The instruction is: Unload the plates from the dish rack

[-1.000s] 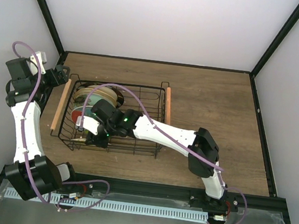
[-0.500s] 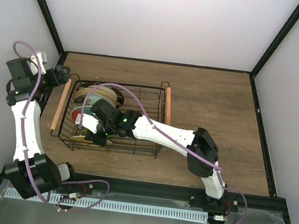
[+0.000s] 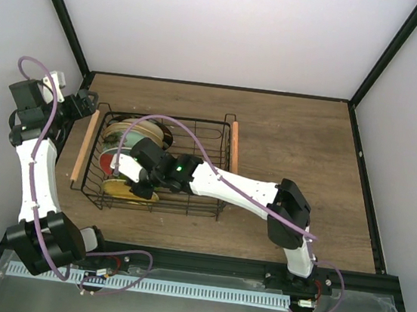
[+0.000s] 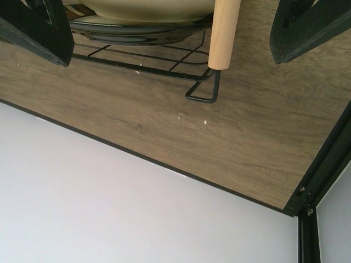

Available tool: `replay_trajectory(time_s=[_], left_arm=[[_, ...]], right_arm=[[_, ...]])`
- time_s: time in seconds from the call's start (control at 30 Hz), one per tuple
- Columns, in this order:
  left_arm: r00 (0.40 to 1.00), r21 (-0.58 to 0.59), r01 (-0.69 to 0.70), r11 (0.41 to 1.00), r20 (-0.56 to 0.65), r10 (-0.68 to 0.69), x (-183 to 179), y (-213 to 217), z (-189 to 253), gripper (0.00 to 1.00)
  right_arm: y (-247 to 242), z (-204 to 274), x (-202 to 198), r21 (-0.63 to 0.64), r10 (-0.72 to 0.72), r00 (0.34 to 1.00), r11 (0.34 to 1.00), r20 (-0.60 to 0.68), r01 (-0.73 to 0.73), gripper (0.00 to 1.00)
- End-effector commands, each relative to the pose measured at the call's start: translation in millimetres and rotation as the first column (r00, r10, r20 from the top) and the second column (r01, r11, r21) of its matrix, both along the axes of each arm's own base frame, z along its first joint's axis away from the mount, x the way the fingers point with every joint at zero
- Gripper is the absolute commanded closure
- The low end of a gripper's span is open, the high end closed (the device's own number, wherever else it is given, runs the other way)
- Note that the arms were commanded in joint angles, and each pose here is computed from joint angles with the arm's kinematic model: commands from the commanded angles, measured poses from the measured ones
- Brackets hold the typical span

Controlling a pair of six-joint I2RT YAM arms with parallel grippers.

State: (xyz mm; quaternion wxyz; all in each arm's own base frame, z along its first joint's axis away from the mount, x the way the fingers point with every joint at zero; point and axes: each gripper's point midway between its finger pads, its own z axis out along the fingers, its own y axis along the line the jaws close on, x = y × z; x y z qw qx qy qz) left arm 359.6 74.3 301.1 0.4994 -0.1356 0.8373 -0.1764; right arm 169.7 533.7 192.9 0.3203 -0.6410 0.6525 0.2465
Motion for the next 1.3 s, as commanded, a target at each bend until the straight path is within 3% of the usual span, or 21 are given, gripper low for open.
replay_trajectory(time_s=[0.0, 0.93, 1.27], left_arm=[[1.0, -0.017, -0.002, 1.0, 0.016, 0.002, 5, 2, 3, 0.0], [0.999, -0.031, -0.023, 0.999, 0.04, 0.024, 10, 6, 11, 0.0], [0.997, -0.037, -0.025, 0.999, 0.067, 0.027, 20, 10, 23, 0.0]], right_arm=[[-12, 2, 8, -0.034, -0.04, 0.997, 0.999, 0.07, 0.042, 0.99], [-58, 145, 38, 0.157, -0.124, 0.973, 0.983, 0.196, 0.094, 0.99], [-108, 246, 57, 0.355, -0.211, 0.965, 0.923, 0.155, 0.145, 0.99]])
